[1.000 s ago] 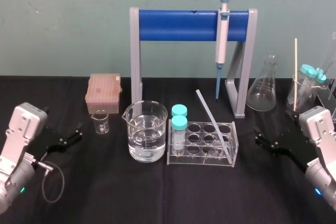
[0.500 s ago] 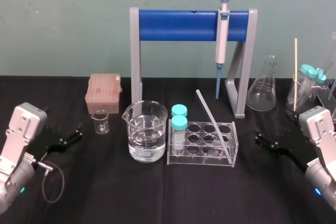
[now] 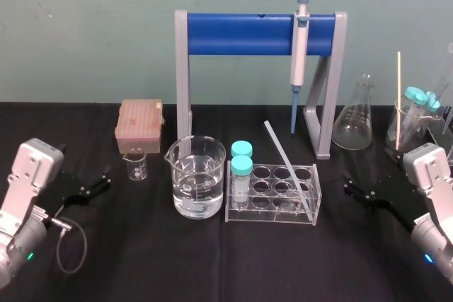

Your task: Pick up the stirring rod with one hand, then place it down.

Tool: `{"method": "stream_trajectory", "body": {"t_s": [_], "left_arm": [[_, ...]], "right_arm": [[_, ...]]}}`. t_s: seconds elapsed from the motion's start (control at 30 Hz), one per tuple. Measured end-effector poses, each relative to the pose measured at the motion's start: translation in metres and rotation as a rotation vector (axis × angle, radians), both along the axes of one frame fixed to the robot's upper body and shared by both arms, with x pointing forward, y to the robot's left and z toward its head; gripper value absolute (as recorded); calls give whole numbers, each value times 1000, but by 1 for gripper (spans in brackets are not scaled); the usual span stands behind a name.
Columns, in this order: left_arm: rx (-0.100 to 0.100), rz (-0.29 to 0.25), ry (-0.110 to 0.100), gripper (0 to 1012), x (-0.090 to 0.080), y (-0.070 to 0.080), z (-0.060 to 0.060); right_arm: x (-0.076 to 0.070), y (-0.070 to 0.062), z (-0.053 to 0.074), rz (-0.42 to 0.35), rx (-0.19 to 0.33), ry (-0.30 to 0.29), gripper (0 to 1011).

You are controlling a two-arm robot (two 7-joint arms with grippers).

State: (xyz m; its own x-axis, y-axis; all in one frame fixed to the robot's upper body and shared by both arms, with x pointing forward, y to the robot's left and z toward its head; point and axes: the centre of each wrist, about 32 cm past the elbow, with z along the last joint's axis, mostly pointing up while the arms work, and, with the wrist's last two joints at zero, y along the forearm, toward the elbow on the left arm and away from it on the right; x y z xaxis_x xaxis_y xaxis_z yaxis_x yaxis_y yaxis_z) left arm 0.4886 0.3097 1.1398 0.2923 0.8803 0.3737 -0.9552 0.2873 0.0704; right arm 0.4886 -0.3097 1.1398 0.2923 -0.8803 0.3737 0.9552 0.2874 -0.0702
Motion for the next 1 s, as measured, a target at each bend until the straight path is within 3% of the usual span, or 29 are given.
{"method": "stream_trajectory", "body": {"t_s": [1.0], "left_arm": [[0,0,0,1000,0,0,0]], "right_arm": [[0,0,0,0,0,0,1000]]}}
